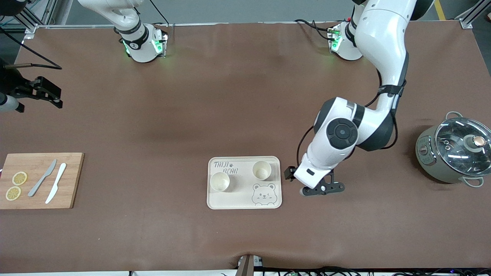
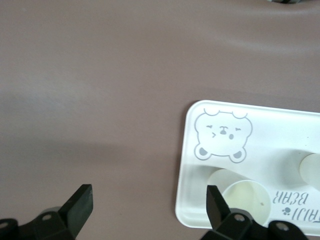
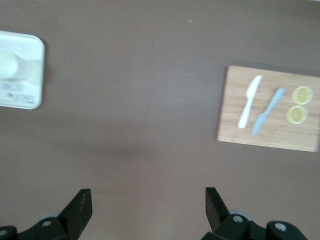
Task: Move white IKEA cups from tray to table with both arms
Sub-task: 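Reach the left gripper down to the cup on the tray, then grasp one cup with the left gripper while the right gripper reaches the other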
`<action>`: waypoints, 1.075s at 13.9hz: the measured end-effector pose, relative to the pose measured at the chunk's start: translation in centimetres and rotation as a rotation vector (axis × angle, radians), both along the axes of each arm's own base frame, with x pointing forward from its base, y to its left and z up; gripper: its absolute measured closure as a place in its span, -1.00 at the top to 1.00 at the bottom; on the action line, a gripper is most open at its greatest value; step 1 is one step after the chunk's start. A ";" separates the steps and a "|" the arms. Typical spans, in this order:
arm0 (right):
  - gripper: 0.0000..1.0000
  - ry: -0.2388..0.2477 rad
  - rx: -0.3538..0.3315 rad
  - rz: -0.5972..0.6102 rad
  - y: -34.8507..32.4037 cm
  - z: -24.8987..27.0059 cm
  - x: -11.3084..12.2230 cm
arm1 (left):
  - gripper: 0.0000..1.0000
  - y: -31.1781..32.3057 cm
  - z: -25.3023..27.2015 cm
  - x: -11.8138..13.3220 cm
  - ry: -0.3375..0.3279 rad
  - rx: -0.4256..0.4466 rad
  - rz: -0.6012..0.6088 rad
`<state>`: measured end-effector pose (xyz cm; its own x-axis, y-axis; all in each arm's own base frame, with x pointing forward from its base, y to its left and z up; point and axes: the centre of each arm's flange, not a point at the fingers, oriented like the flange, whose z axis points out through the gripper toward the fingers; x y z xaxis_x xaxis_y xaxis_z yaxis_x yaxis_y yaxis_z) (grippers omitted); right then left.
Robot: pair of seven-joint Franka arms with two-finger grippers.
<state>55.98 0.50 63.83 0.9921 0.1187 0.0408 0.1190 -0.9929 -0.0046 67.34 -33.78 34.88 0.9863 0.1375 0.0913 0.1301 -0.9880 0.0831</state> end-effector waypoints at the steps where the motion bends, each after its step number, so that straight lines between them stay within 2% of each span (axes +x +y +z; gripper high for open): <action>1: 1.00 0.001 0.024 -0.009 -0.3 -0.4 0.2 | 1.00 -1.0 -0.6 -0.3 -0.002 -0.005 0.019; 4: 1.00 -0.024 0.068 -0.012 2.8 -1.1 1.2 | 1.00 -4.1 -3.0 -1.5 -0.003 -0.018 0.058; 8: 1.00 -0.070 0.105 -0.078 12.6 -4.1 3.4 | 1.00 -7.4 -7.1 -3.2 0.008 -0.021 0.074; 12: 1.00 -0.058 0.115 -0.103 17.4 -8.0 6.1 | 1.00 -8.7 -9.3 -3.8 0.002 -0.030 0.082; 15: 1.00 -0.071 0.151 -0.142 19.5 -11.0 8.2 | 1.00 -8.7 -9.8 -3.8 0.004 -0.028 0.083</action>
